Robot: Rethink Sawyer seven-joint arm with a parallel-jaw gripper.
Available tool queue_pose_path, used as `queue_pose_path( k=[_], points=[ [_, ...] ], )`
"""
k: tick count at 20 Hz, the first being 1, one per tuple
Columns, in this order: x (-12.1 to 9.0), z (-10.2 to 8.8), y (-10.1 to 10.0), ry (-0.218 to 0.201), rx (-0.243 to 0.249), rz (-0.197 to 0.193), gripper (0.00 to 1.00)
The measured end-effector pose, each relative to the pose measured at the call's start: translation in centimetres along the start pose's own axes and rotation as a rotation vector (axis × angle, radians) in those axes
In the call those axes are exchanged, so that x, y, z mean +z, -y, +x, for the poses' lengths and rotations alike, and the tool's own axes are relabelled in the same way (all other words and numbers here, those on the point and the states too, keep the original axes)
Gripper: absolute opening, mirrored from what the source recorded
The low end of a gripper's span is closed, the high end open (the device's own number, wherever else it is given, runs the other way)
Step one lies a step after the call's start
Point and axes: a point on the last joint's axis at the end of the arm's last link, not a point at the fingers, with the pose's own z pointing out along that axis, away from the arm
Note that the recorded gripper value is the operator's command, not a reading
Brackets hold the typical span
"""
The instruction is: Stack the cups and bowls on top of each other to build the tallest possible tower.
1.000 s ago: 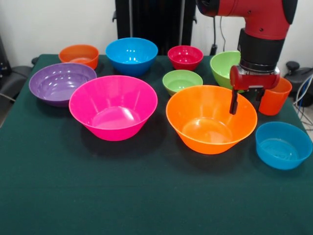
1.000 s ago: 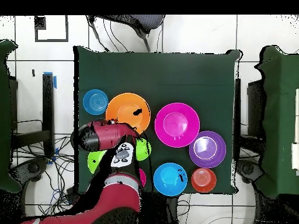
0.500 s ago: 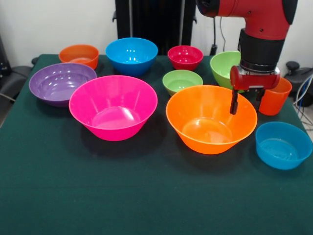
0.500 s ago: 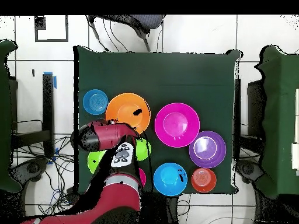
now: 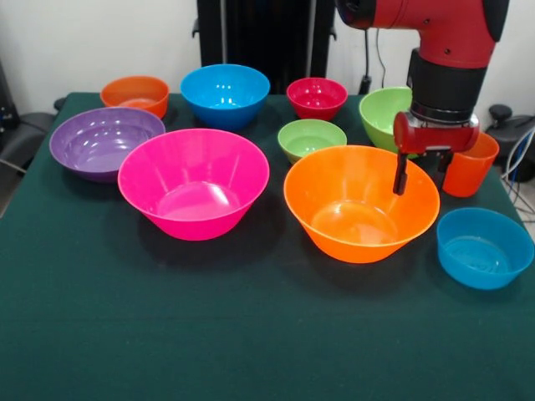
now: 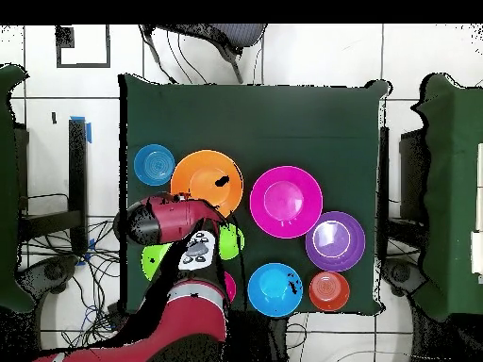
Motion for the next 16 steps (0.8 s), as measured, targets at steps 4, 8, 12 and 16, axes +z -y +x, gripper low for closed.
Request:
queue_pose_path(
  k=[4,8,12,16],
  points=[
    [-0.1,0.0,-0.3,0.001,-0.005,-0.001,1.00],
    [-0.3,0.0,-0.7,0.005,-0.011,-0.002,1.00],
    [-0.6,-0.2,-0.9,0.011,-0.013,-0.003,1.00],
    [-1.0,-0.5,-0.9,0.019,-0.013,-0.003,1.00]
  ],
)
